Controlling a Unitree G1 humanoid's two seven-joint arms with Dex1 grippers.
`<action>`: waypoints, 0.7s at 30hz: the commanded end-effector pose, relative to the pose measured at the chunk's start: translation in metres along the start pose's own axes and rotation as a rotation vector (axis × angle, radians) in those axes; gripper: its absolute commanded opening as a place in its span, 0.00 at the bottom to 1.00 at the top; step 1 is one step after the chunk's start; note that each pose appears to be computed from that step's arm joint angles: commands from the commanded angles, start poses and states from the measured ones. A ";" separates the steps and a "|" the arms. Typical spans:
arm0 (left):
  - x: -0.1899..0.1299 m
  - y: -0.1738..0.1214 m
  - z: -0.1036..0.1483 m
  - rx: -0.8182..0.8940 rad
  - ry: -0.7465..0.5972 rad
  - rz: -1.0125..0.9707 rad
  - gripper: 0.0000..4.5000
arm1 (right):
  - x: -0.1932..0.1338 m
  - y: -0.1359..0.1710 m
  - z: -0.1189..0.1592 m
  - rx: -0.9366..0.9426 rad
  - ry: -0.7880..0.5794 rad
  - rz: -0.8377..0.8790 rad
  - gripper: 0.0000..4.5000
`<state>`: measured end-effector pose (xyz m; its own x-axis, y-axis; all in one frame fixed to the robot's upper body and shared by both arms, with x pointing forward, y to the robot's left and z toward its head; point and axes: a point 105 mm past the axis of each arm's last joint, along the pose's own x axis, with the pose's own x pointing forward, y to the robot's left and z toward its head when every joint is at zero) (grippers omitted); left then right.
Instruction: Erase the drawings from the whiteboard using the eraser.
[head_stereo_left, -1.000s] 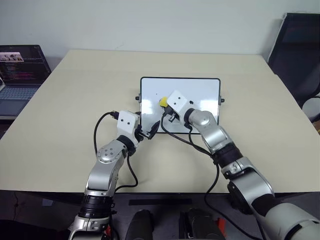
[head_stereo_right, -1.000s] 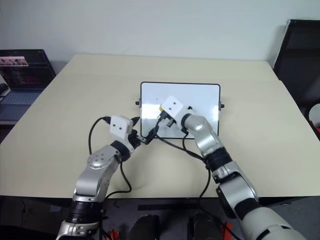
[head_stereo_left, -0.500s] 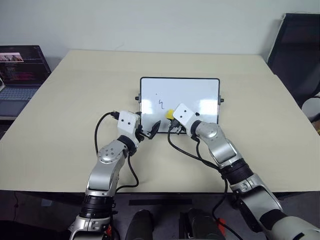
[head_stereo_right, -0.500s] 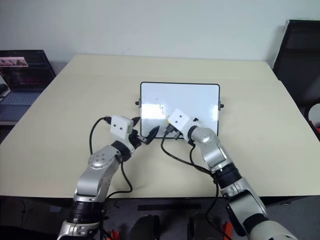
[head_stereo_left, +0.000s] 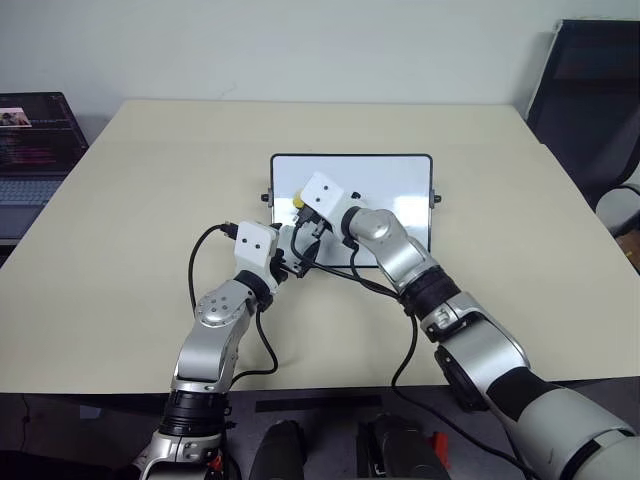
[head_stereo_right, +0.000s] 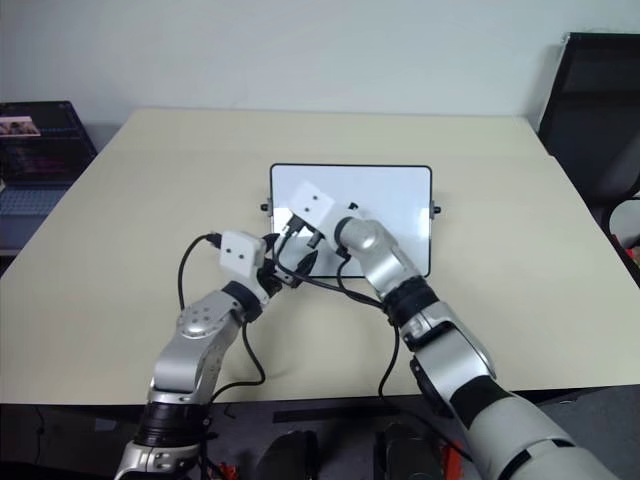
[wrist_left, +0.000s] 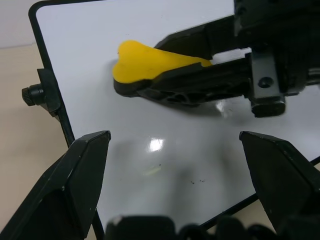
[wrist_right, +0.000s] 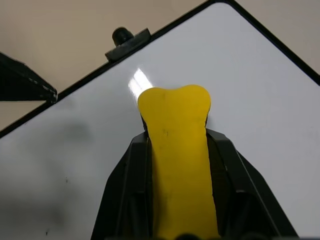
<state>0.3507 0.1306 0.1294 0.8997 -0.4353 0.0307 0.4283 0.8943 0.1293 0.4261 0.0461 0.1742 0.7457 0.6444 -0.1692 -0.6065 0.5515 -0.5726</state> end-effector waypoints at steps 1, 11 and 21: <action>-0.001 -0.001 0.012 0.022 -0.044 -0.001 1.00 | 0.003 -0.013 0.025 -0.002 -0.079 -0.037 0.24; 0.000 -0.002 0.013 0.022 -0.045 -0.008 1.00 | 0.006 -0.029 0.030 -0.019 -0.086 -0.086 0.24; 0.001 -0.002 0.012 0.024 -0.041 -0.011 1.00 | -0.026 -0.002 -0.046 -0.027 0.066 0.026 0.24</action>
<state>0.3499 0.1310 0.1275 0.9000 -0.4352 0.0245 0.4288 0.8941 0.1293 0.4202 0.0166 0.1521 0.7339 0.6532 -0.1863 -0.6171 0.5266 -0.5847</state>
